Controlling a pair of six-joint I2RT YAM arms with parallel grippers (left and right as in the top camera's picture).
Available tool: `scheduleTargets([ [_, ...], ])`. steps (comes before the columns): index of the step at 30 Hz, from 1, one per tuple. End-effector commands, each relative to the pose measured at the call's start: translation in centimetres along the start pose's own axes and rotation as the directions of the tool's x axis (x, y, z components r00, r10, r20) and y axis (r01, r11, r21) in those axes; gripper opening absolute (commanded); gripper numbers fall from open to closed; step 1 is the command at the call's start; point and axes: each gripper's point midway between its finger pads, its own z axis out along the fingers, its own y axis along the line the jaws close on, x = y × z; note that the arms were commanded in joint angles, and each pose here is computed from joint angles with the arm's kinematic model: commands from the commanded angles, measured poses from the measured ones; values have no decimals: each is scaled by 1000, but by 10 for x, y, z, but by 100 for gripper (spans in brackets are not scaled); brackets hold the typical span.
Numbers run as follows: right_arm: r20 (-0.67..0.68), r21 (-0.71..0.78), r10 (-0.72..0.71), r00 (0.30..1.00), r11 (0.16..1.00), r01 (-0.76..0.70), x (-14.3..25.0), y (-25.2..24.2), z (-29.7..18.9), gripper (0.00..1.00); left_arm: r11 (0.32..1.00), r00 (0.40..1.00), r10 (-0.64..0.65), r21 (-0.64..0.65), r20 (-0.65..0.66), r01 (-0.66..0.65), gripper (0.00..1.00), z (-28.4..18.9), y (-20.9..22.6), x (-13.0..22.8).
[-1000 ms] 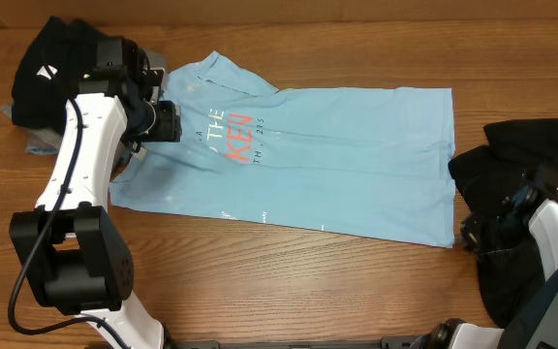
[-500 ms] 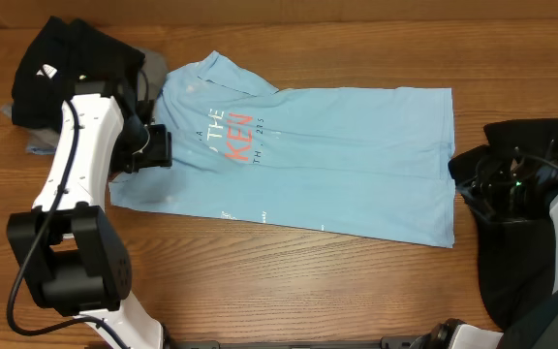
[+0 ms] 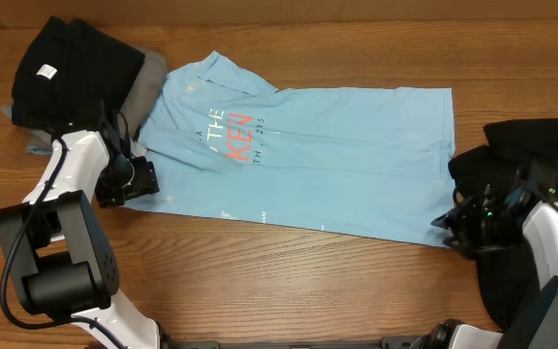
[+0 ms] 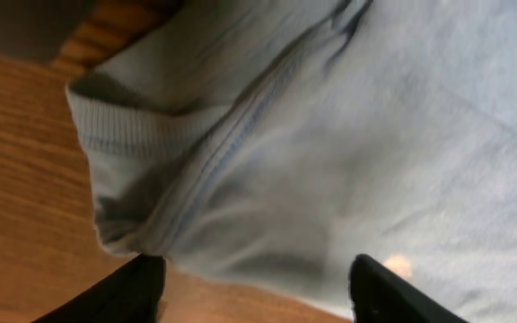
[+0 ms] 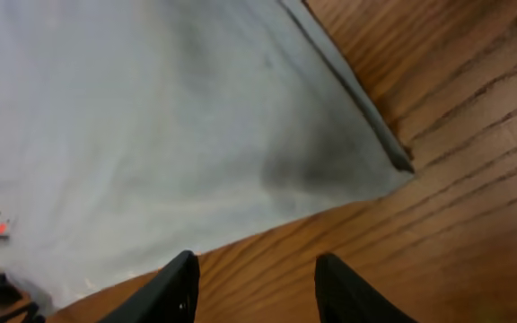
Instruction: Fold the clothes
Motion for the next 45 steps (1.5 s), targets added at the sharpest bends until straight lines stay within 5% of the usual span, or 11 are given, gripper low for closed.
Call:
scheduleTargets([
  [1,4,13,67,998,998,-68,6,-11,13,45,1000,1000,-10,-14,-6,10,61,9,2,6],
  [7,56,41,94,994,995,-96,-3,-19,18,45,999,997,-20,-42,-68,18,52,30,9,33],
  [13,113,68,138,984,987,-146,-14,-25,17,33,991,995,-75,-117,-68,66,47,30,22,36],
  [25,115,119,242,963,959,-255,1,-51,37,36,989,994,-77,-130,-73,67,31,30,24,37],
  [27,129,107,239,962,961,-254,-3,-50,39,31,989,994,-77,-133,-75,67,34,30,24,38],
  [29,138,99,235,962,963,-249,-6,-49,39,28,988,993,-91,-134,-73,81,51,30,24,38],
  [33,153,90,227,962,966,-242,-10,-47,39,17,988,993,-91,-133,-73,80,56,30,24,38],
  [41,165,115,228,960,962,-248,-10,-52,38,4,985,991,-90,-154,-99,74,57,29,28,45],
  [45,166,134,230,959,958,-253,-9,-56,37,4,977,990,-108,-195,-88,89,44,28,35,44],
])
